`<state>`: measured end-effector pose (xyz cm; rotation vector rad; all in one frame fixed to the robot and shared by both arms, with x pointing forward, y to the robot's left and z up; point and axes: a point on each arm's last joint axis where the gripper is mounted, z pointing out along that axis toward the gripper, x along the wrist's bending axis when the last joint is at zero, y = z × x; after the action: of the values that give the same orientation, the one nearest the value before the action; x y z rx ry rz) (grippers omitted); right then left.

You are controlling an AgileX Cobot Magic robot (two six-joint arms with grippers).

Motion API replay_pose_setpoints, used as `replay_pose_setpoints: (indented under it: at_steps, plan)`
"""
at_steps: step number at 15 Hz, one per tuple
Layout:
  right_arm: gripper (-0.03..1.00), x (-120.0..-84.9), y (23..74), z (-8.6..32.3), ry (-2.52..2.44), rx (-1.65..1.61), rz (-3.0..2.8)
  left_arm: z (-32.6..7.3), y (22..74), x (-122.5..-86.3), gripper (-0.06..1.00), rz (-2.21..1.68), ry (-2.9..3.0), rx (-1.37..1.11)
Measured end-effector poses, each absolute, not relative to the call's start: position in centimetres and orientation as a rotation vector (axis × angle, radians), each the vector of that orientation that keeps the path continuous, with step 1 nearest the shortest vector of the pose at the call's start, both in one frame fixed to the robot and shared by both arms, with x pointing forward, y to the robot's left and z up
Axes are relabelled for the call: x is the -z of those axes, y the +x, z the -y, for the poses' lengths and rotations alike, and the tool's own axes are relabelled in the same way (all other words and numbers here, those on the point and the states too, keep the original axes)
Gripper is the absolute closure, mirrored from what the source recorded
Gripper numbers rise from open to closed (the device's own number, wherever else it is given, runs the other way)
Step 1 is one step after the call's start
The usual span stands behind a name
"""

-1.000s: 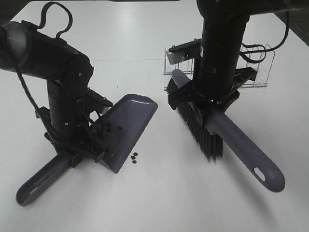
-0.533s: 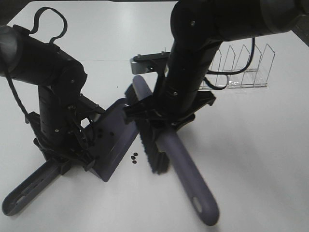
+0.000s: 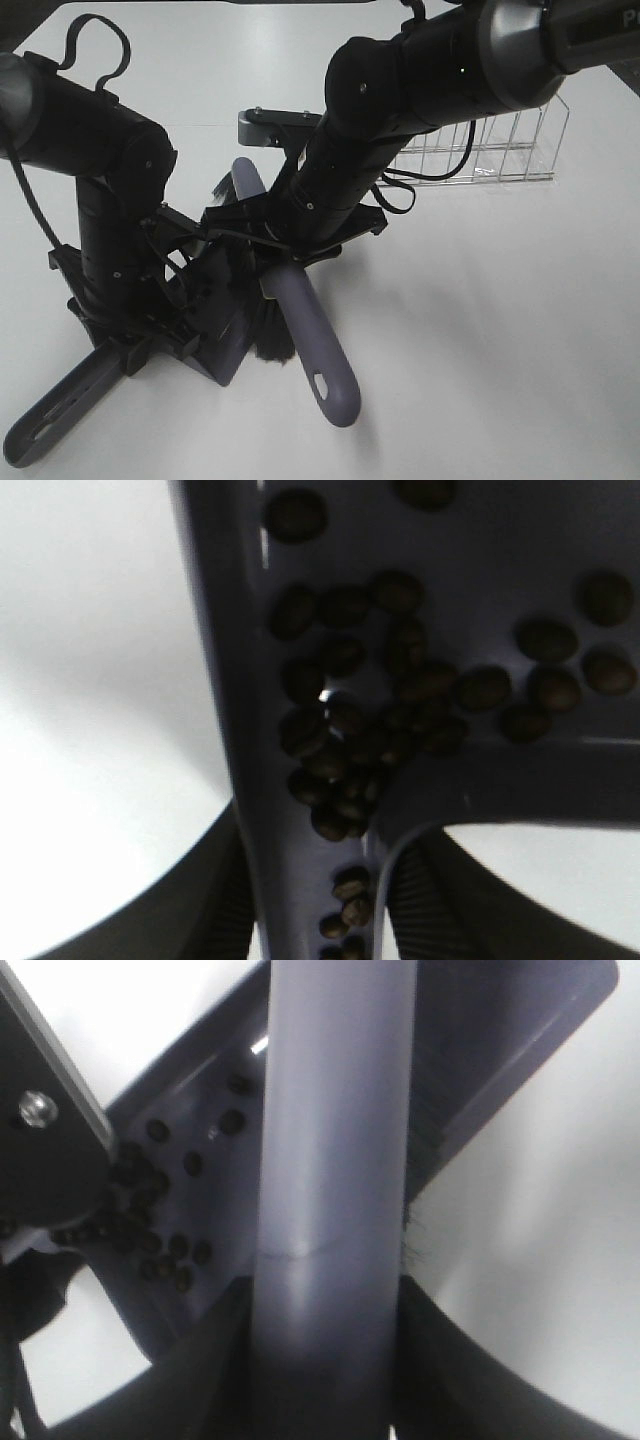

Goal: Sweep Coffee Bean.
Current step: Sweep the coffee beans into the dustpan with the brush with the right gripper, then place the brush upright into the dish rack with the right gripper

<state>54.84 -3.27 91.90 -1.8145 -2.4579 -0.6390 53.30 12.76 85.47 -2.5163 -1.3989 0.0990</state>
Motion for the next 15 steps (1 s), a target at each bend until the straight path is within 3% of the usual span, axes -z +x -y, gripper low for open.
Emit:
replay_pose_setpoints:
  at_steps: [5, 8, 12, 15]
  plan:
    - [0.62, -92.7, 55.8, 2.1, -1.765, 0.914, 2.420, -12.8, 53.3, -85.5, 0.62, 1.397, -2.517, -0.107]
    - [0.62, -95.7, 55.4, 2.4, -1.698, 0.978, 2.462, -12.8, 53.3, -85.5, 0.62, 1.396, -2.518, -0.107]
    - [0.62, -98.1, 54.5, 3.5, -1.613, 0.919, 2.607, -12.8, 53.3, -85.5, 0.62, 1.396, -2.519, -0.106]
    - [0.62, -99.0, 55.3, 6.9, -1.775, 0.758, 2.530, -13.3, 53.5, -85.5, 0.62, 1.488, -2.474, -0.133]
